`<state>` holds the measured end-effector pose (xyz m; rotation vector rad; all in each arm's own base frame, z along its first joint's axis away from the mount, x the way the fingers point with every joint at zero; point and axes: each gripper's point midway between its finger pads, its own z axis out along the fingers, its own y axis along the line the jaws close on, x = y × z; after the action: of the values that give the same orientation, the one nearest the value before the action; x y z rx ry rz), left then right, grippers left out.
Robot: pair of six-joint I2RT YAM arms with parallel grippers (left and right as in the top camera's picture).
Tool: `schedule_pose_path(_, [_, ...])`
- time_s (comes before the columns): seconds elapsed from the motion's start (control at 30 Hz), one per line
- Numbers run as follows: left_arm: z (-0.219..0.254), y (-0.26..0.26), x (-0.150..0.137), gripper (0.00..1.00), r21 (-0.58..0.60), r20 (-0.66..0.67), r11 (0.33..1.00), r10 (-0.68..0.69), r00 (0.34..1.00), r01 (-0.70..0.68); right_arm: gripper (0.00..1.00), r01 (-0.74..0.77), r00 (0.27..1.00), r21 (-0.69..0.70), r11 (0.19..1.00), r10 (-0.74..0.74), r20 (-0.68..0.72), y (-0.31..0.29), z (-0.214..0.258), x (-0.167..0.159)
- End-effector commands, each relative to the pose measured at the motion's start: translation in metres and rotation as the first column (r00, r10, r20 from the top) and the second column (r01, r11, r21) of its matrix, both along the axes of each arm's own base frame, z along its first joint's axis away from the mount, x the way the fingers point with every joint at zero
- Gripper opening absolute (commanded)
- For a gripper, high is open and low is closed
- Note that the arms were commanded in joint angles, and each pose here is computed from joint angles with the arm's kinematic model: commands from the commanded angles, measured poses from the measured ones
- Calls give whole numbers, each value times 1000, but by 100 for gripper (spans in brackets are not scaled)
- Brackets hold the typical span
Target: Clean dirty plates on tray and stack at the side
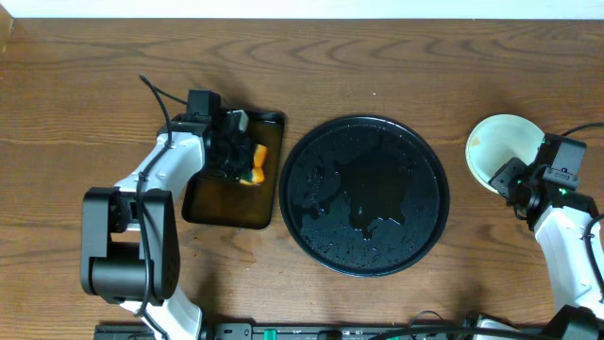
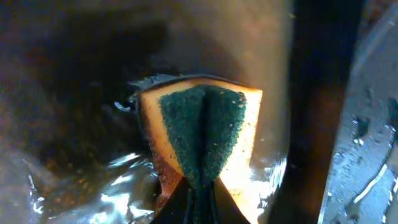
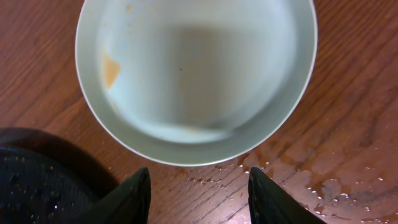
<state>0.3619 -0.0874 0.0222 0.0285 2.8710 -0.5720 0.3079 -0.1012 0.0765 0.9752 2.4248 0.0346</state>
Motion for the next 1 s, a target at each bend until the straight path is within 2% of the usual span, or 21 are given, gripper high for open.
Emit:
schedule_pose_path(0.0, [-13,21,-2,7,119,-24,991,63,998,-60,49,-37,999,13,999,37,7,5,2,4])
schedule_pose_path(0.07, [-19,64,-3,7,328,-16,907,285,958,-264,48,-40,999,15,999,39,6,6,1,4])
schedule_pose_path(0.13, [-18,82,-6,7,402,9,837,402,916,-371,48,-40,999,16,999,39,4,6,1,3])
schedule_pose_path(0.17, [-18,80,-6,7,391,6,841,404,915,-374,49,-40,999,16,999,39,4,6,1,3])
schedule_pose_path(0.2, [-17,75,-5,7,366,-2,854,398,917,-370,48,-40,999,16,999,39,4,6,1,3])
schedule_pose_path(0.23, [-14,55,-1,7,271,-24,916,313,950,-295,48,-40,999,16,999,39,4,6,1,3])
schedule_pose_path(0.3, [-4,23,2,7,119,-14,986,120,993,-118,48,-40,999,16,999,39,4,6,1,3])
schedule_pose_path(0.33, [0,17,2,7,93,1,993,70,998,-70,48,-40,999,15,999,40,4,6,1,3])
schedule_pose_path(0.43, [6,28,5,9,154,38,985,79,996,-84,47,-88,996,15,996,88,7,10,1,5])
schedule_pose_path(0.53, [18,30,8,17,164,75,982,83,994,-94,46,-163,987,5,987,163,7,16,2,7])
schedule_pose_path(0.63, [33,30,11,35,157,116,982,84,990,-101,48,-231,973,-21,973,231,6,24,3,10])
schedule_pose_path(0.7, [45,30,11,41,152,142,983,86,986,-108,50,-283,959,-31,959,284,13,32,4,14])
schedule_pose_path(0.77, [57,30,10,52,147,167,983,87,982,-112,51,-339,940,-47,939,341,24,42,6,19])
schedule_pose_path(0.9, [73,31,3,70,144,184,983,88,979,-115,53,-489,867,-84,868,494,61,75,13,32])
schedule_pose_path(0.97, [77,31,-4,73,139,171,982,103,980,-128,56,-557,822,-107,823,566,72,92,15,36])
